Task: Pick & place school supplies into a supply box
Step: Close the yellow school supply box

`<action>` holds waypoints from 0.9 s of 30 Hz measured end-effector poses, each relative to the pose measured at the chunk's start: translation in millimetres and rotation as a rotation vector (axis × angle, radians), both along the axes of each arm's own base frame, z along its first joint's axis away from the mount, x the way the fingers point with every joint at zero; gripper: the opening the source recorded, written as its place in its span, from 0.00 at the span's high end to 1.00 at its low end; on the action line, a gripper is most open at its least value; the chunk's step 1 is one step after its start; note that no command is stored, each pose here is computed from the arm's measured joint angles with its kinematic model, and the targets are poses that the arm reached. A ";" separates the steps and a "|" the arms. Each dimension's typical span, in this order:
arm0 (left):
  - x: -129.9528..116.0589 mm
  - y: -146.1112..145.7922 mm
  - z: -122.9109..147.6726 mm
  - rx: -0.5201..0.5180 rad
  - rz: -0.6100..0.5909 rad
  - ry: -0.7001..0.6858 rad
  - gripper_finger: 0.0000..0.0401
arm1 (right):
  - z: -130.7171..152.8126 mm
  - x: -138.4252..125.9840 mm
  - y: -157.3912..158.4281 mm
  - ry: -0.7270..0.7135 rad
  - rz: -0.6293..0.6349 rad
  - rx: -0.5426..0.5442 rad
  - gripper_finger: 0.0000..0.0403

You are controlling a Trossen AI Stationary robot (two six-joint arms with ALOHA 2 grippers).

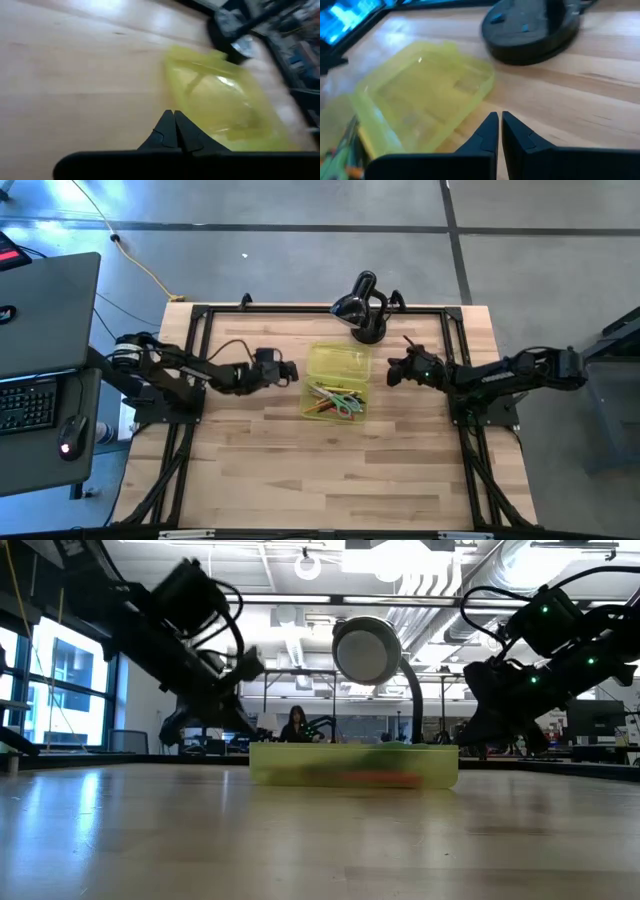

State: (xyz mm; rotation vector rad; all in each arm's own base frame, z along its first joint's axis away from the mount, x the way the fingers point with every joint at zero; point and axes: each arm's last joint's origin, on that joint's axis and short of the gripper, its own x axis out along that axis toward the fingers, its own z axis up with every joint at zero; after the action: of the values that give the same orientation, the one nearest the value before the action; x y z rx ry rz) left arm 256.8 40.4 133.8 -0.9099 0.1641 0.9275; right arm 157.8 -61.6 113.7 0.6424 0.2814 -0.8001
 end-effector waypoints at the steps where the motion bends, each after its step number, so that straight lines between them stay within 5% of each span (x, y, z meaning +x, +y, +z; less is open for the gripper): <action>1: -1.7 7.1 -1.3 -0.018 0.008 0.012 0.98 | -0.2 -0.4 -0.3 -0.008 -0.025 0.010 1.00; 6: -9.5 41.1 -3.9 -0.122 -0.002 0.016 0.94 | -2.4 1.4 -1.3 -0.023 -0.069 0.054 1.00; 11: -15.7 60.1 -4.3 -0.150 -0.031 0.023 0.97 | 14.8 29.8 -10.4 -0.002 -0.044 0.024 1.00; 18: -16.0 61.0 -4.6 -0.131 -0.079 0.051 0.93 | 21.4 63.8 -22.2 0.206 -0.017 -0.023 1.00; 27: -23.4 57.3 -14.2 -0.189 -0.108 0.177 0.97 | 7.5 51.7 -16.7 0.284 -0.097 0.034 1.00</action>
State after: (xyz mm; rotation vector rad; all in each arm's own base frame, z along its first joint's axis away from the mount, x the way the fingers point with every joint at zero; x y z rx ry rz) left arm 233.4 97.8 119.6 -0.9830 0.4542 0.9019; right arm 209.6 -78.3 121.2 0.5769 0.5264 -0.9830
